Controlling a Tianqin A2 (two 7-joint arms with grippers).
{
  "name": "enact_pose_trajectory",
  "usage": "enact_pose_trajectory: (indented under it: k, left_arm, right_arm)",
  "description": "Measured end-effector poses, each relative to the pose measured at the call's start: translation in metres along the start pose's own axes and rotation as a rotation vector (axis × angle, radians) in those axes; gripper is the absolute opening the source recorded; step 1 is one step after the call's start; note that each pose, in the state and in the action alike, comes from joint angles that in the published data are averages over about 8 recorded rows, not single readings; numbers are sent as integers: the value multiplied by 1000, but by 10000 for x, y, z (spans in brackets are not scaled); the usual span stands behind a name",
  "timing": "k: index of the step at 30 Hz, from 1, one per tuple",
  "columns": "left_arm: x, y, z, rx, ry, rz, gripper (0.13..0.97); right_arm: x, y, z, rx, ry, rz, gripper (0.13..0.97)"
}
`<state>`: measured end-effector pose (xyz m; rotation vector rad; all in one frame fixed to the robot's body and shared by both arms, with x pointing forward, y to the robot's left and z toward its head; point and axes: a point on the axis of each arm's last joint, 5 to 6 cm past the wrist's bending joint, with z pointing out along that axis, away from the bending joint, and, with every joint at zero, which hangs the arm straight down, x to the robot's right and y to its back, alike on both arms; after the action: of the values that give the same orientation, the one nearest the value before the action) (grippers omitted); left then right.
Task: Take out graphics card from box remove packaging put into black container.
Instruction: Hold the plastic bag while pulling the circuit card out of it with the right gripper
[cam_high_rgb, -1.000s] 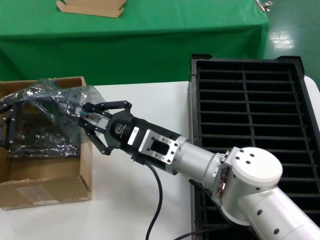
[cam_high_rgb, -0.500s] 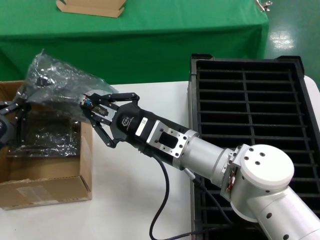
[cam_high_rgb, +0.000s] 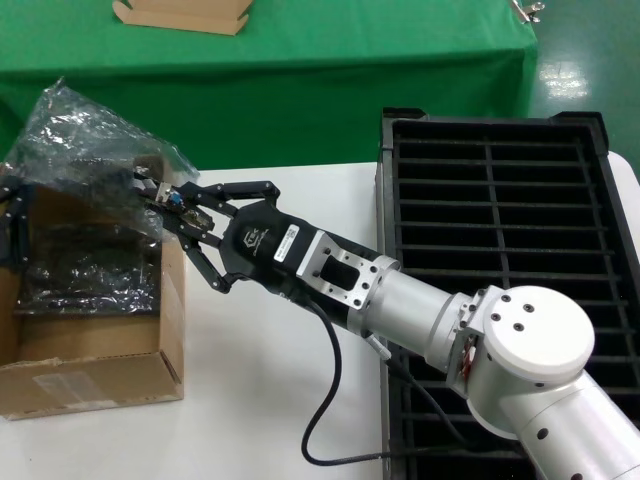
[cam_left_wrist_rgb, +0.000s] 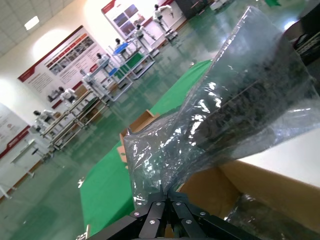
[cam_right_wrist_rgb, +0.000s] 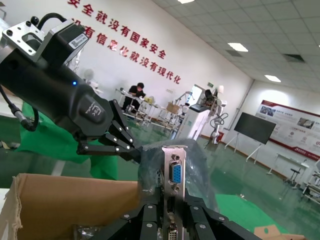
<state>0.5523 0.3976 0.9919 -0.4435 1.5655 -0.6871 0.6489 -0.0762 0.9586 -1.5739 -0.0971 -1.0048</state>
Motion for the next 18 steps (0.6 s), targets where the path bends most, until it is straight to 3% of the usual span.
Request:
enact_pose_trajectory:
  k: [10,18]
  left_arm:
    - [-32,177,-8,-50,-53,-56,139]
    - [66,330,20,-60,-76,-129,139]
  right_arm:
    - [268,-58,-236,-23,-4,5,207]
    - [741,-222,-604,-54,-17,25,206]
